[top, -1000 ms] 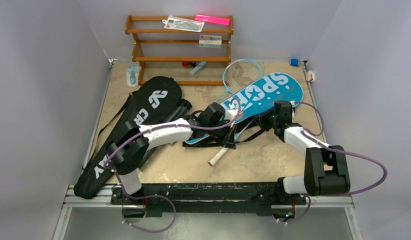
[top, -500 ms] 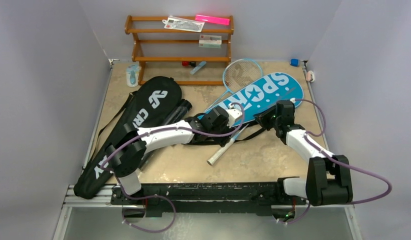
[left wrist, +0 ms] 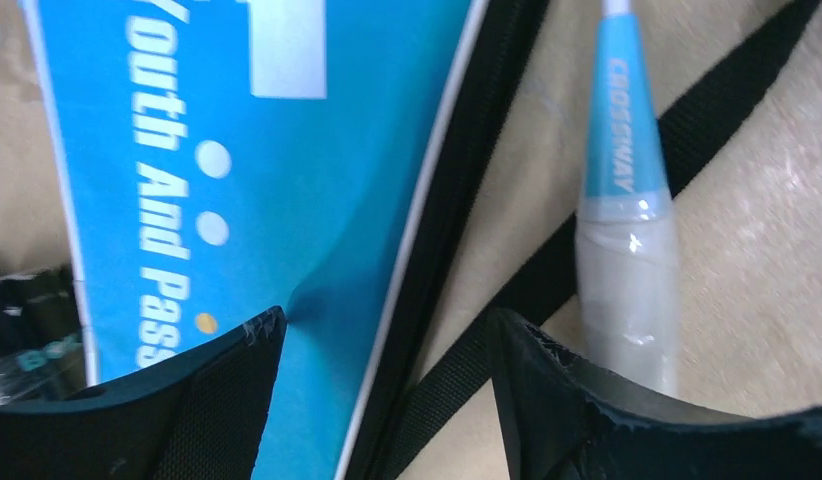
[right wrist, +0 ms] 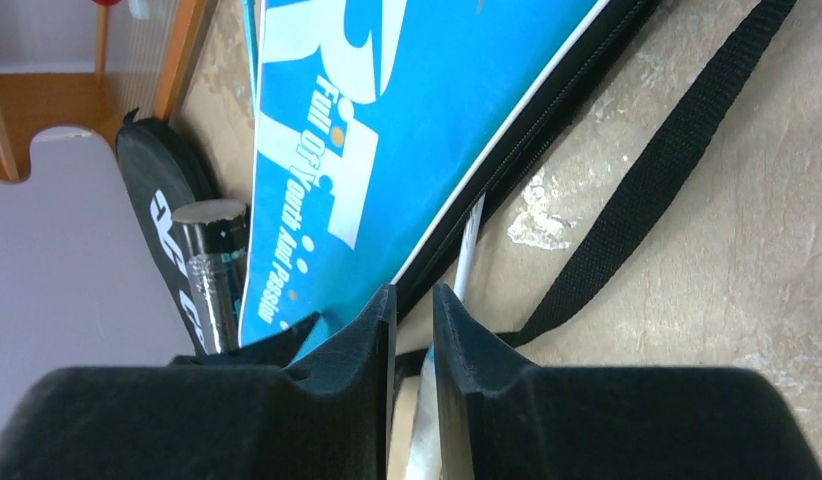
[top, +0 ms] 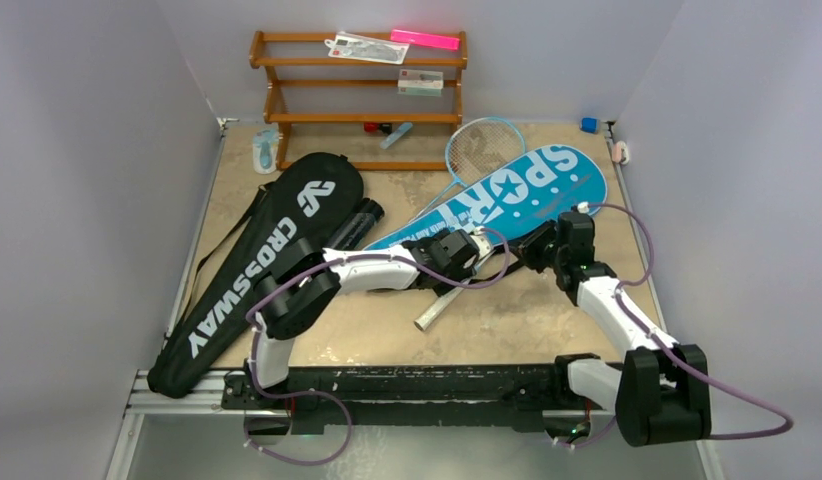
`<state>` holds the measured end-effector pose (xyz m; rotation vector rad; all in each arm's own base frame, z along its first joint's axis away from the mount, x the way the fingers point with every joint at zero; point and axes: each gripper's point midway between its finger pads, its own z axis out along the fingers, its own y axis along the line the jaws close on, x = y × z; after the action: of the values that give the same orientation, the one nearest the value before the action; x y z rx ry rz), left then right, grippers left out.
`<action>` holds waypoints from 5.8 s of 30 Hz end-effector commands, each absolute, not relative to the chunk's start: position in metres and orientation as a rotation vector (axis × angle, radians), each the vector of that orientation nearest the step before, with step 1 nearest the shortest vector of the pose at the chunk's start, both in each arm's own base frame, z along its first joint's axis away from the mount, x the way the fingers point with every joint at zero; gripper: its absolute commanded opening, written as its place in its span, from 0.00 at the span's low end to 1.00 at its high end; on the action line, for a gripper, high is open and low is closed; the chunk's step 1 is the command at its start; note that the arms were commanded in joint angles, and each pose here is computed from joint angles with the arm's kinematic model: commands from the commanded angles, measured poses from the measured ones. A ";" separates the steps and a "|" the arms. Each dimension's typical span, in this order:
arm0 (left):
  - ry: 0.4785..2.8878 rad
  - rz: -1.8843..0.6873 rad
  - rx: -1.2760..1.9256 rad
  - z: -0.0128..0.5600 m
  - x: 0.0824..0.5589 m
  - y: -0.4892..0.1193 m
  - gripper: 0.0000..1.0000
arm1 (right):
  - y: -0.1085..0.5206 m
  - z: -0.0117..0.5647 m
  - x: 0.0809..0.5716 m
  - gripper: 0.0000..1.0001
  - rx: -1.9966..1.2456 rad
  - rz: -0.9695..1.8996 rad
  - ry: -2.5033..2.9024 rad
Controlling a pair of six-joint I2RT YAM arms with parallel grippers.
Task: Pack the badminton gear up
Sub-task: Place the racket in the racket bag, then pick up the racket from the center of the board.
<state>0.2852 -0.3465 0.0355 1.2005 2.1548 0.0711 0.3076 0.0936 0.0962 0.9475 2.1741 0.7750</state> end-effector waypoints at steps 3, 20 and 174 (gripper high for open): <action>2.065 0.217 1.112 0.064 0.315 -0.345 0.62 | 0.096 0.101 0.297 0.21 0.848 0.785 2.190; 2.018 0.141 1.007 0.099 0.324 -0.358 0.00 | 0.130 0.092 0.255 0.22 0.788 0.997 2.281; 2.352 0.214 0.808 0.024 0.408 -0.298 0.44 | 0.161 0.124 0.227 0.39 0.323 0.968 2.130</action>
<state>0.4004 -0.2938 0.0329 0.7760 2.3328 0.2379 0.2177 0.1597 0.1031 0.3809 2.1904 0.9699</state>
